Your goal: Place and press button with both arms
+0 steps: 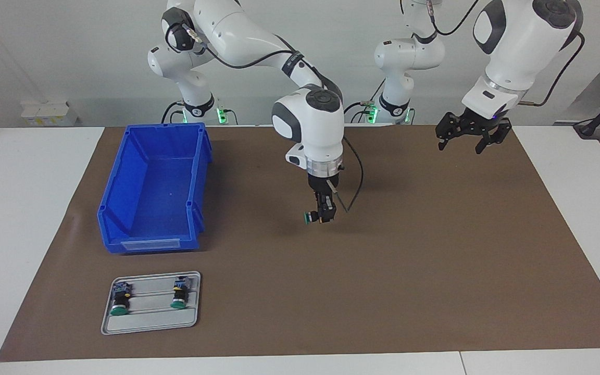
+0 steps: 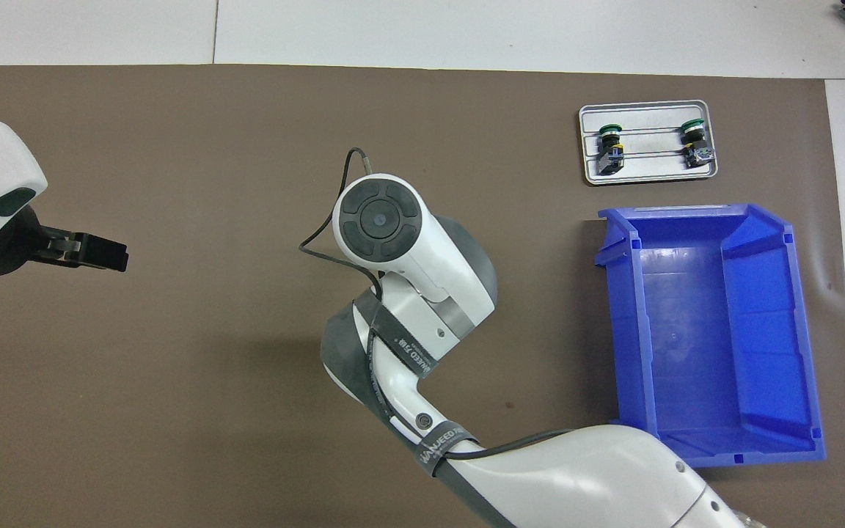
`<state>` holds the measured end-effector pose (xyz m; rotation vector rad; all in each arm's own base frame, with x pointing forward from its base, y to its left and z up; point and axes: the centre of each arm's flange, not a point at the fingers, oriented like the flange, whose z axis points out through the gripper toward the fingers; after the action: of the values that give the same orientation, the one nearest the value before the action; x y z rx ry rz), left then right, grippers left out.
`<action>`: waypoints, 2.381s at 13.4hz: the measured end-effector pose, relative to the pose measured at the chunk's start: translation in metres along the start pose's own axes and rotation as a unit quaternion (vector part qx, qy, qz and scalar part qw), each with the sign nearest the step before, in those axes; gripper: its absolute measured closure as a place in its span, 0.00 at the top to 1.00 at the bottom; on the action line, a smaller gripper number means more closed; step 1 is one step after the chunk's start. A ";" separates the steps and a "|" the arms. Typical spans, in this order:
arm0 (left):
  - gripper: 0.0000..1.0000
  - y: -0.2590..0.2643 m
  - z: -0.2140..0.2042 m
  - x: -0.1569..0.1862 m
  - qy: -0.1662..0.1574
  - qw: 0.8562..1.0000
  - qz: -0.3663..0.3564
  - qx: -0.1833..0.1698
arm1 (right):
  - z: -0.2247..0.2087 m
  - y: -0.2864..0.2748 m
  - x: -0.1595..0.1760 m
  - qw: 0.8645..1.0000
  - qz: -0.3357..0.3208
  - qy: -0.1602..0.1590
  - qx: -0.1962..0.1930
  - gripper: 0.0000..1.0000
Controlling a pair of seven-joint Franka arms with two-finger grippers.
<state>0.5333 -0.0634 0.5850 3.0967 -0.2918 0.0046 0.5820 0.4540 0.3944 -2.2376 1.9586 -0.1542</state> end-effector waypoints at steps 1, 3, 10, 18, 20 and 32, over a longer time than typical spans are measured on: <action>1.00 0.000 0.000 0.000 0.000 1.000 0.000 0.000 | 0.006 0.004 -0.008 1.000 0.015 0.000 -0.002 0.41; 1.00 0.000 0.000 0.000 0.000 1.000 0.000 0.000 | 0.017 0.010 -0.019 0.999 0.034 0.000 -0.008 0.41; 1.00 0.000 0.000 0.000 0.000 1.000 0.000 0.000 | 0.042 0.039 -0.055 0.999 0.020 0.004 -0.027 0.41; 1.00 0.001 0.000 0.000 0.000 1.000 0.001 0.000 | 0.068 0.074 -0.073 0.999 -0.003 0.008 -0.053 0.48; 1.00 0.002 0.000 0.000 0.000 1.000 0.002 0.000 | 0.064 0.075 -0.075 0.999 0.000 0.001 -0.054 0.70; 1.00 0.031 -0.006 0.016 0.064 0.997 0.034 0.004 | -0.058 0.009 0.080 0.997 -0.073 -0.020 -0.003 1.00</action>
<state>0.5434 -0.0969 0.5924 3.0757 -0.3918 0.2044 0.5730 0.3703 0.4468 -2.3683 1.7774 -0.1216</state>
